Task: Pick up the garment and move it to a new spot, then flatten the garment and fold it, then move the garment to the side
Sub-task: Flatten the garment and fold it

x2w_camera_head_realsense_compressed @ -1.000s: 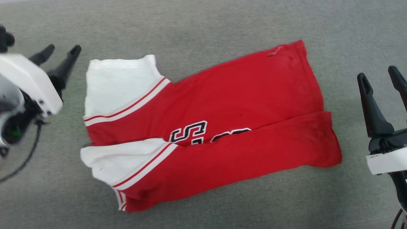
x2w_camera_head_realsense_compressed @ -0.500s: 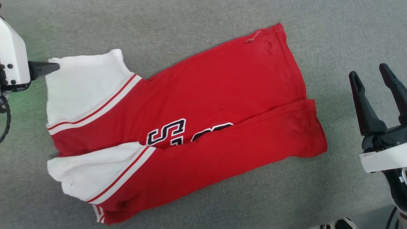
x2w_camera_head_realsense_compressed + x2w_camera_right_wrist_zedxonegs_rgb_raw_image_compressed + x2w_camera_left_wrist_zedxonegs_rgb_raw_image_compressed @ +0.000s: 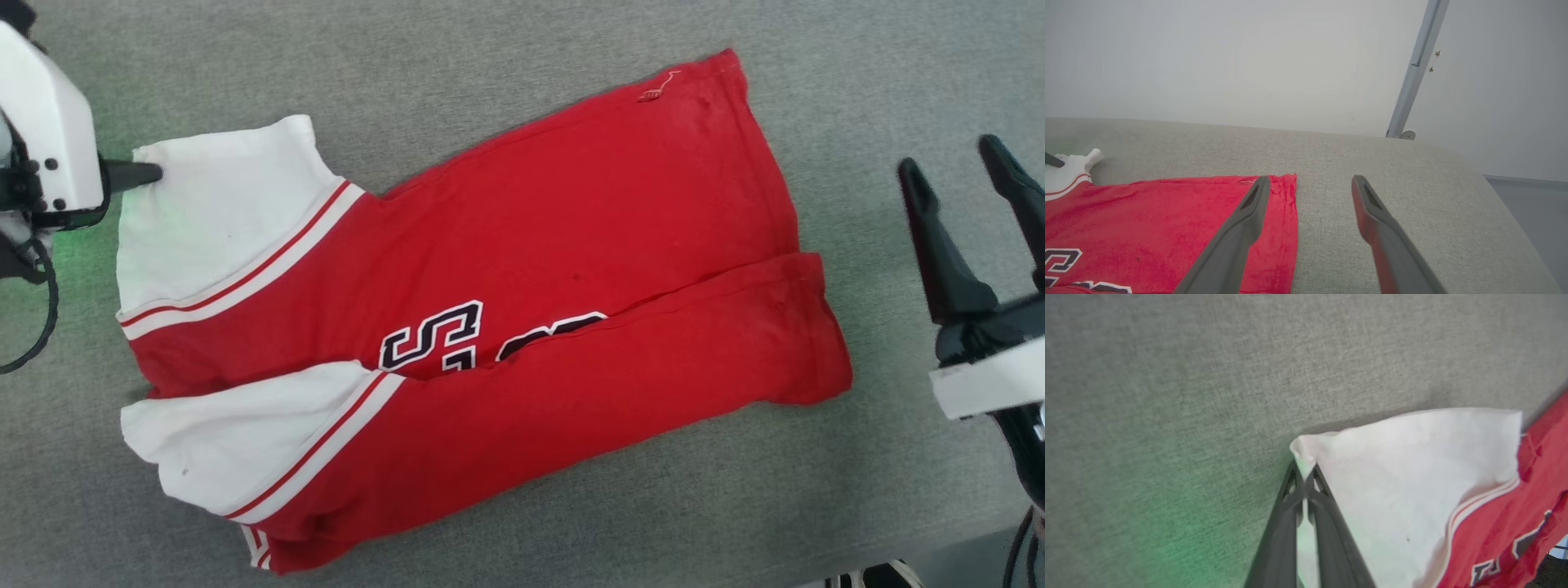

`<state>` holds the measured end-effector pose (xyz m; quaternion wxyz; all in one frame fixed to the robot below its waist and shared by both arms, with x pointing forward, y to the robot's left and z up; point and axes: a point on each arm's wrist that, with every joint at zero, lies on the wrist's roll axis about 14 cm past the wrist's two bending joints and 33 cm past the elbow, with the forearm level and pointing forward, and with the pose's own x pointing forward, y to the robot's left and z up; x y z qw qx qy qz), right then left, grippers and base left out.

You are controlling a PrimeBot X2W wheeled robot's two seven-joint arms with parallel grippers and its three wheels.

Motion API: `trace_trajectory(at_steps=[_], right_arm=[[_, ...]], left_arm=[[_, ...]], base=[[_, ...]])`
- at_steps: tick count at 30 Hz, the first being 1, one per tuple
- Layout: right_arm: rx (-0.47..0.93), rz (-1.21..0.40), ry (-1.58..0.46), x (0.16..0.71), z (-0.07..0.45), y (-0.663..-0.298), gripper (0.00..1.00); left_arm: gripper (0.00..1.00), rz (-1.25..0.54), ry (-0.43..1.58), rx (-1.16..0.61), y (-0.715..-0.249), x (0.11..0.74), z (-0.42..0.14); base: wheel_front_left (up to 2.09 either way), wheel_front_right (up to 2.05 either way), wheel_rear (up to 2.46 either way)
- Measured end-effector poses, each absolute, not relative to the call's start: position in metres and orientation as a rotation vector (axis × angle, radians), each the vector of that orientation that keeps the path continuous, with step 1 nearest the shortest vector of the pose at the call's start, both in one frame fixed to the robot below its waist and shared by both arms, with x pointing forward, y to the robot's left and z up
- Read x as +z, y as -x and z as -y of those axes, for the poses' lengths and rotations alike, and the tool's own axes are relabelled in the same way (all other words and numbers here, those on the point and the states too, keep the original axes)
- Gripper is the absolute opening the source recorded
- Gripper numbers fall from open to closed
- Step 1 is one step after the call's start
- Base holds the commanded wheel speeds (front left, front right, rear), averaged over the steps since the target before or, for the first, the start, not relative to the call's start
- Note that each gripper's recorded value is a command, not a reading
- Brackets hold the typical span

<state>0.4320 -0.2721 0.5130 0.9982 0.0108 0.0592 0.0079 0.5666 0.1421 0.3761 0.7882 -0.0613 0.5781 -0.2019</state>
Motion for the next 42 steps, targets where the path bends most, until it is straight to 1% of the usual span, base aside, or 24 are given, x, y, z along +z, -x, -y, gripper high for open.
trace_trajectory(at_steps=[2,4,5,6,9,14,20,25,29,32,33,34,35,38,42], right_arm=[[0.049,-0.143,-0.006,0.511,0.266,-0.439,1.00],[0.113,-0.237,0.017,0.496,0.254,-0.451,1.00],[0.113,-0.237,0.017,0.496,0.254,-0.451,1.00],[0.157,-0.338,0.022,0.480,0.246,-0.460,1.00],[0.228,-0.495,0.050,0.457,0.236,-0.474,1.00],[0.269,-0.686,0.094,0.436,0.237,-0.505,1.00],[0.306,-0.908,0.101,0.416,0.231,-0.526,1.00],[0.309,-1.016,0.128,0.406,0.229,-0.540,1.00],[0.307,-1.096,0.138,0.391,0.230,-0.539,1.00],[0.304,-1.108,0.143,0.388,0.231,-0.543,1.00],[0.307,-1.109,0.148,0.386,0.230,-0.544,0.60],[0.309,-1.110,0.152,0.385,0.230,-0.544,0.44],[0.314,-1.109,0.148,0.384,0.228,-0.545,0.00],[0.326,-1.102,0.141,0.383,0.225,-0.546,0.00],[0.341,-1.047,0.133,0.390,0.222,-0.552,0.00]], left_arm=[[0.00,-1.240,0.132,-0.443,-0.567,0.376,-0.141],[0.00,-1.216,0.124,-0.456,-0.570,0.376,-0.139],[0.00,-1.216,0.124,-0.456,-0.570,0.376,-0.139],[0.00,-1.197,0.125,-0.470,-0.573,0.377,-0.136],[0.00,-1.177,0.131,-0.488,-0.576,0.377,-0.130],[0.00,-1.159,0.141,-0.507,-0.579,0.373,-0.128],[0.00,-1.137,0.141,-0.515,-0.581,0.371,-0.129],[0.00,-1.122,0.141,-0.524,-0.585,0.370,-0.128],[0.00,-1.109,0.144,-0.525,-0.587,0.370,-0.128],[0.00,-1.103,0.148,-0.530,-0.587,0.368,-0.127],[0.00,-1.099,0.150,-0.530,-0.588,0.368,-0.127],[0.00,-1.095,0.155,-0.531,-0.589,0.368,-0.126],[0.00,-1.089,0.162,-0.532,-0.589,0.369,-0.126],[0.00,-1.080,0.167,-0.536,-0.590,0.369,-0.125],[0.00,-1.027,0.188,-0.538,-0.593,0.378,-0.123]], base=[[0.00,0.00,0.00],[0.00,0.00,0.00],[0.00,0.00,0.00],[0.00,0.00,0.00],[0.00,0.00,0.00],[0.00,0.00,0.00],[0.00,0.00,0.00],[0.00,0.00,0.00],[0.00,0.00,0.00],[0.00,0.00,0.00],[0.00,0.00,0.00],[0.00,0.00,0.00],[0.00,0.00,0.00],[0.00,0.00,0.00],[0.00,0.00,0.00]])
